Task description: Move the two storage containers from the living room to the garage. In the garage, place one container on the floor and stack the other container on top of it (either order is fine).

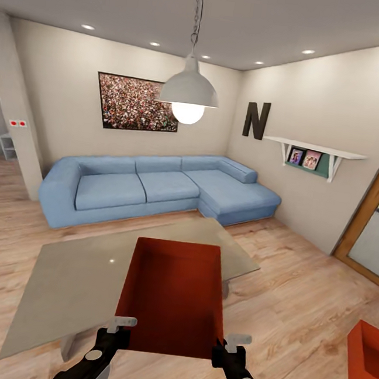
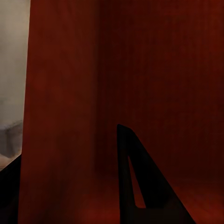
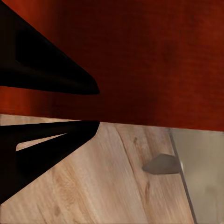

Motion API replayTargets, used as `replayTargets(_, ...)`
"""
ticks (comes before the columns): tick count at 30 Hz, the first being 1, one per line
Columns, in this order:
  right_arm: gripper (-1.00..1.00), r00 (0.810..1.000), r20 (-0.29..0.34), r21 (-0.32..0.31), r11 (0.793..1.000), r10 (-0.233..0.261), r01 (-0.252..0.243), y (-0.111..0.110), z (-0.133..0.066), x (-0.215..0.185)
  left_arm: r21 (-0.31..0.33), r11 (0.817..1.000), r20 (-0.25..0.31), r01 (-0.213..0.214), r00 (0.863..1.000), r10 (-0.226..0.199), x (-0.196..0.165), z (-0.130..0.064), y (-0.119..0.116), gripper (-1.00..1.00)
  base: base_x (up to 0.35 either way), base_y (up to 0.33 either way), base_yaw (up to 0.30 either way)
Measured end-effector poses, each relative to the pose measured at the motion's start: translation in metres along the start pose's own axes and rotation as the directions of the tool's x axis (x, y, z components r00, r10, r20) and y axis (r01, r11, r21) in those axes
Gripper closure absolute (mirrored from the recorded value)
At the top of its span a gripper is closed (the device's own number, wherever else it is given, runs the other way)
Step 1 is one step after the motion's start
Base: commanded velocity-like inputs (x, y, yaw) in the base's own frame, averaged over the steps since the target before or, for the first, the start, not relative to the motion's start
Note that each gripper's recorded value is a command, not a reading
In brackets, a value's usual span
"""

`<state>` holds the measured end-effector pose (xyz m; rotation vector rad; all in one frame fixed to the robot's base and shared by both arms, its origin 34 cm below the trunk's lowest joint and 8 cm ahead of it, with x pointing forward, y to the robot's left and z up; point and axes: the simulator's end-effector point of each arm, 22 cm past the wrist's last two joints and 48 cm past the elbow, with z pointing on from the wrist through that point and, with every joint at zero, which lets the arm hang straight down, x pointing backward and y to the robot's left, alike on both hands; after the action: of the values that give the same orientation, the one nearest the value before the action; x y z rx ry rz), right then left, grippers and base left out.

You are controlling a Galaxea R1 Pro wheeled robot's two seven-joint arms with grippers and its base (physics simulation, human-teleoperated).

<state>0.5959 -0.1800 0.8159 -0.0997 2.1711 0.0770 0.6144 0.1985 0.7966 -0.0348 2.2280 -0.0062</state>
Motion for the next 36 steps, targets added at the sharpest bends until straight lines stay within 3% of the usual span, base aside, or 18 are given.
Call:
replayTargets(25,1.0,1.0,0.0,0.0,1.0,-0.001,0.001,0.0,-0.0004,-0.0002,0.0,1.0,0.0,0.0,1.0,0.0,-0.0001,-0.0004,-0.0001,1.0,-0.017,0.021,0.3)
replayTargets(36,1.0,1.0,-0.001,-0.001,1.0,-0.002,0.002,0.0002,-0.0003,0.0001,0.0,1.0,-0.001,0.0,1.0,0.0,0.0002,-0.0003,0.0002,1.0,0.0,0.239,0.3)
